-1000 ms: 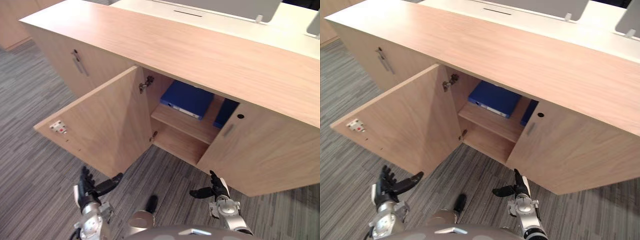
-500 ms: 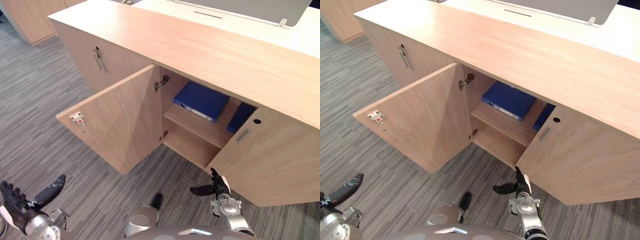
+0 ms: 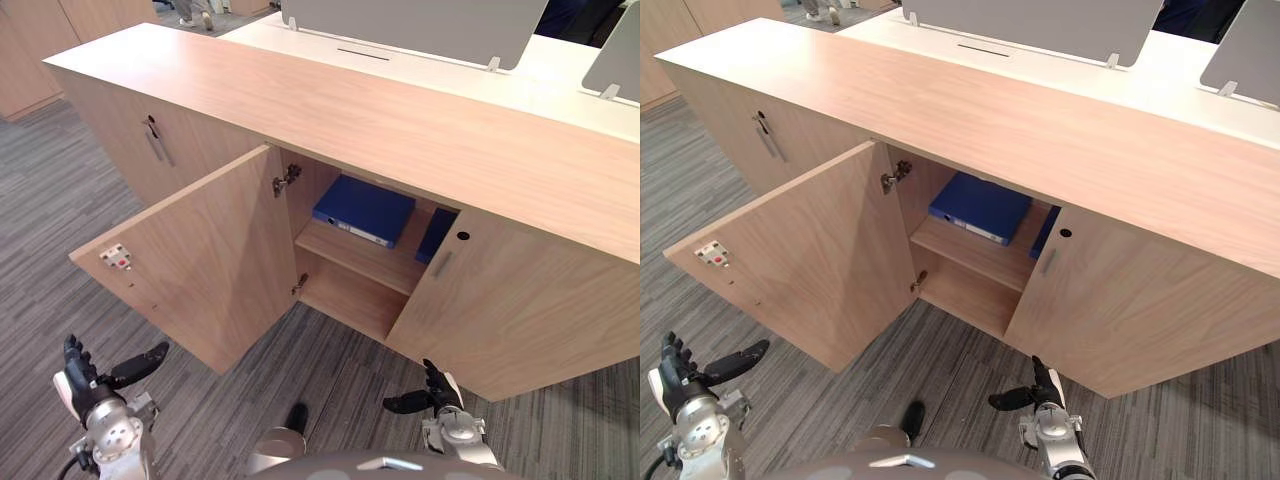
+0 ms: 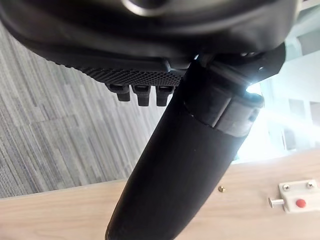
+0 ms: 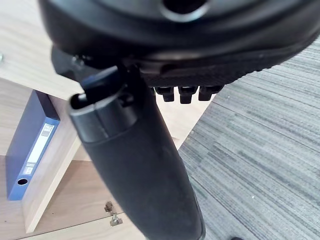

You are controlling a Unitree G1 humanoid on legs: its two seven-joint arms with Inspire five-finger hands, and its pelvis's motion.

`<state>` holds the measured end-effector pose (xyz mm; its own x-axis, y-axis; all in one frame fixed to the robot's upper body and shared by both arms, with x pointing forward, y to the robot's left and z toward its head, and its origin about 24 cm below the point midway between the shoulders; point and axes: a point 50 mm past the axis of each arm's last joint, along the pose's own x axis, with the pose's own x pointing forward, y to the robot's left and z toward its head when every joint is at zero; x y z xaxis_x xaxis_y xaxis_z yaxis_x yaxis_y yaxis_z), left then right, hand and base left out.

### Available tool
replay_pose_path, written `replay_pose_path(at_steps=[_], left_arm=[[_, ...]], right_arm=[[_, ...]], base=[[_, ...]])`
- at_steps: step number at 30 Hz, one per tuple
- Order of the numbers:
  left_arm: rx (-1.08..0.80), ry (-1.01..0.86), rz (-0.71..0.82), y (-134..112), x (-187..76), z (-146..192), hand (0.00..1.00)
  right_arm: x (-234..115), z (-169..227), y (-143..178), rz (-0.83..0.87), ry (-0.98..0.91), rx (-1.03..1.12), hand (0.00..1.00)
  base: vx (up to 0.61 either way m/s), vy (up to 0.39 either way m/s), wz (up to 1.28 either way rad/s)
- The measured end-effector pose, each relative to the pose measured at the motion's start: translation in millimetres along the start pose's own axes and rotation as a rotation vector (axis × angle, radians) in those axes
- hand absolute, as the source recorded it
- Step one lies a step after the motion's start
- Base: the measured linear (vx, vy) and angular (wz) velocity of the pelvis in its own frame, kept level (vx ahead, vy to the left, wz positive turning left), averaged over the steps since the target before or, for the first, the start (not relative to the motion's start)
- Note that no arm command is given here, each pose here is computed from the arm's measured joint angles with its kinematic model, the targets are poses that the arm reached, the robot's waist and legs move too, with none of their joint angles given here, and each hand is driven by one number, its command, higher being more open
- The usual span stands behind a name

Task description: Walk over to the cabinet, pick up the folder, carry it to the office cabinet, place the folder inside the office cabinet, then close the office cabinet door

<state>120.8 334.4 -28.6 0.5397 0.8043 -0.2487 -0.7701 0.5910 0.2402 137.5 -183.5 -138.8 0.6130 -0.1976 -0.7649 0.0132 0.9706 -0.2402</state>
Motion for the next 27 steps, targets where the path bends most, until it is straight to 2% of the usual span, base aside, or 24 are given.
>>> replay_pose_path(at_steps=[6, 12, 27], left_arm=[[0.023, -0.004, -0.002, 0, 0, 0, 1.0], [0.049, -0.009, -0.051, -12, -3, 0, 1.0], [0.083, -0.031, -0.025, -11, -3, 2, 1.0]], right_arm=[[0, -1, -1, -0.003, 0.002, 0.003, 1.0], [0, 1, -1, -0.007, -0.001, 0.009, 1.0], [-1, -4, 0, -0.006, 0.012, 0.012, 1.0]], base=[[0.03, -0.013, -0.08], [0.07, -0.014, -0.08], [-0.01, -0.007, -0.08]])
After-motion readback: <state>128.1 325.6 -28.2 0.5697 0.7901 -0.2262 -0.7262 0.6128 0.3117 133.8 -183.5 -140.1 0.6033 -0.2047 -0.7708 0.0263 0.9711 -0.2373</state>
